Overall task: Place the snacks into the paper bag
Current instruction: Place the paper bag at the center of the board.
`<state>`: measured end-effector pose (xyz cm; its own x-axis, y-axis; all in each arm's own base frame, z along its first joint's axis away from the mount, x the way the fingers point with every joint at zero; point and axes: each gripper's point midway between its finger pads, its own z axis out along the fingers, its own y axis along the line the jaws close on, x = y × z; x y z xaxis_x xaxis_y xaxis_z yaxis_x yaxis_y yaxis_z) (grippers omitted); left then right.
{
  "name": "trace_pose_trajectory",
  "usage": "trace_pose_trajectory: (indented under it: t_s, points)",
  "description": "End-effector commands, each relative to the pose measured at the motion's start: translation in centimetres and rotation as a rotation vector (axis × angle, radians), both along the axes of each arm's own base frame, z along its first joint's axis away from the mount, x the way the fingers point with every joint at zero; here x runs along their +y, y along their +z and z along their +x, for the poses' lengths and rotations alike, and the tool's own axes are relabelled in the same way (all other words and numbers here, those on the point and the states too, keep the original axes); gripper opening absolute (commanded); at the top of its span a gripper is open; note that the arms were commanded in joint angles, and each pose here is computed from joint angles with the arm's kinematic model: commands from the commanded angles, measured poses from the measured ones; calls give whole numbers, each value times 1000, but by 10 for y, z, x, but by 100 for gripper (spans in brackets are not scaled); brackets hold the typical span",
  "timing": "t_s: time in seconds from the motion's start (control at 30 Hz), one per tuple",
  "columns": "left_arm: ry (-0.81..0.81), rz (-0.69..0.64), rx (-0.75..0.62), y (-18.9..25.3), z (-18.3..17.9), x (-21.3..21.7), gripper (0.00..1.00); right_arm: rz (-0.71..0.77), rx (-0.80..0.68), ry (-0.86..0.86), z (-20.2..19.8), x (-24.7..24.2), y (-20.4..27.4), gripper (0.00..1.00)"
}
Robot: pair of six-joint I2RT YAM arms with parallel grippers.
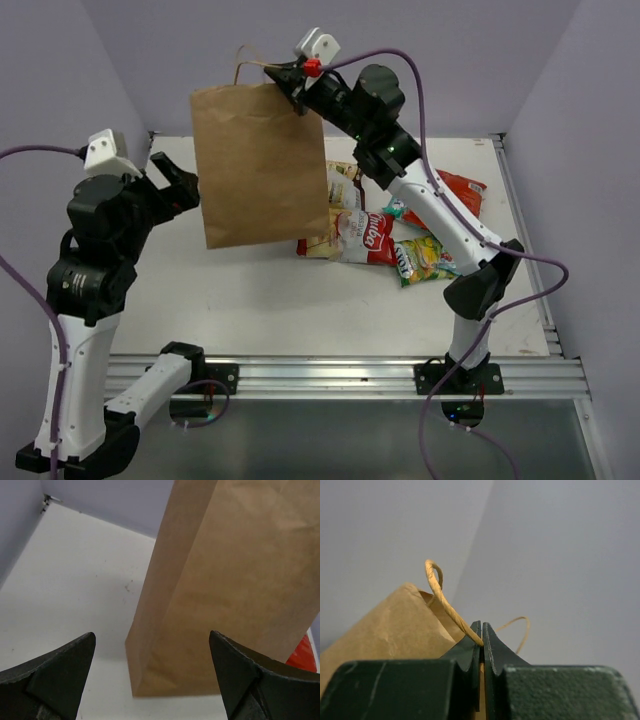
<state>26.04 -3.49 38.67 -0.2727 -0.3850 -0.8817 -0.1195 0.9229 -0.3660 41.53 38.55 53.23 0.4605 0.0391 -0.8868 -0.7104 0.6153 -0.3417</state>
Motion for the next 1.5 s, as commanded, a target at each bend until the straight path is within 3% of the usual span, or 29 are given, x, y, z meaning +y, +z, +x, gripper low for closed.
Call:
trace_pose_trajectory:
  t_s: [0.0,0.27,0.57,0.97,1.47]
  points:
    - [115,9,-126,43,-26,27,100,-1,1,113,-39,26,4,0]
    - [183,-24,-254,81,-63,44,100,-29,91,290,-84,121,-50,0]
    - [212,-18,-242,74,-77,52,100,20,130,344,-111,168,-73,0]
    - [206,4,-110,39,-68,48,100,-56,229,230,-118,123,-145,0]
    - [71,-58,114,-21,-54,14,100,-63,259,-98,-76,51,-164,2]
